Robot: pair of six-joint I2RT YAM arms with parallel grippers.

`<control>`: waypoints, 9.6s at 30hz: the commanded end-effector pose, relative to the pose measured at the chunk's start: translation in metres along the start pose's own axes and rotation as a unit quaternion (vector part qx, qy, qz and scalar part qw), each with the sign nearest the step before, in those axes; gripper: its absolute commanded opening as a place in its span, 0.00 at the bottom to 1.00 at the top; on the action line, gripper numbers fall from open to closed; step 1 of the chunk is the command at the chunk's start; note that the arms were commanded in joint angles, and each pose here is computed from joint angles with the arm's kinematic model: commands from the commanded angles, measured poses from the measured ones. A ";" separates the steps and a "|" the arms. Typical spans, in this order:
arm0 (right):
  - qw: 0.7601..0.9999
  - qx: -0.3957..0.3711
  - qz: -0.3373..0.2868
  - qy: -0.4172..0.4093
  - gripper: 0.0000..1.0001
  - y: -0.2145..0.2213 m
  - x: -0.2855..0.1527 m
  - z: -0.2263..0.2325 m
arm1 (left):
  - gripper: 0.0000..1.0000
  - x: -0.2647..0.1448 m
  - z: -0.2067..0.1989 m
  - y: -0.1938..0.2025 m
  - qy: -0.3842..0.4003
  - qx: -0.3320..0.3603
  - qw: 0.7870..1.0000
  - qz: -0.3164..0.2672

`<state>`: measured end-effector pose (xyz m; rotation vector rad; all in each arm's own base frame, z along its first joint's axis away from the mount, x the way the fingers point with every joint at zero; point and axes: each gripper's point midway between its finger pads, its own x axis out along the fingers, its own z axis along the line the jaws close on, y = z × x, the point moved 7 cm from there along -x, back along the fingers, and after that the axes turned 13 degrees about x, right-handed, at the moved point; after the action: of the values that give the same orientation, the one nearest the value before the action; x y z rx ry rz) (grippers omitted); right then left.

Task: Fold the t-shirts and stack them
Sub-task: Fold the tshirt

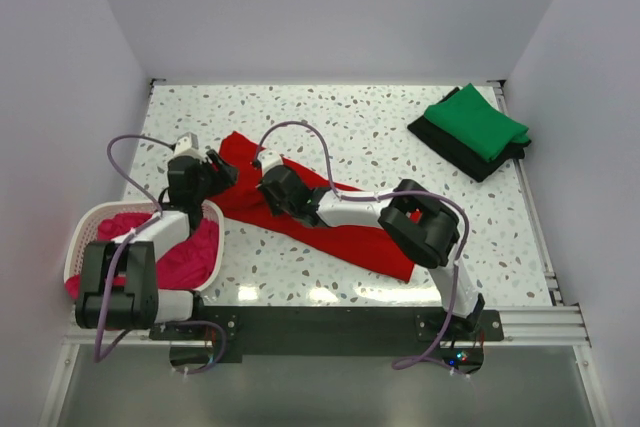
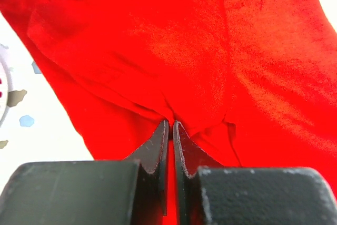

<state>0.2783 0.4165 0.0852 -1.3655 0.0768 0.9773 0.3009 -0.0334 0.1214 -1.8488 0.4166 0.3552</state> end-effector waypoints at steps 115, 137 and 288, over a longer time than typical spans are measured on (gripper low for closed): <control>0.979 0.157 0.120 -0.045 0.65 0.080 -0.176 -0.052 | 0.77 0.146 -0.159 -0.022 0.201 0.125 0.970 0.050; 0.980 0.147 0.132 0.007 0.66 0.084 -0.156 -0.064 | 0.77 0.220 -0.168 0.024 0.241 0.077 0.962 0.099; 0.981 0.160 0.107 0.035 0.00 0.102 -0.241 -0.067 | 0.00 -0.150 -0.110 0.146 0.097 0.137 0.967 0.191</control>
<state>0.0831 0.2154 0.1059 -1.0956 0.4743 1.1520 0.0917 -0.1583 0.0802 -1.4771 1.0223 0.4130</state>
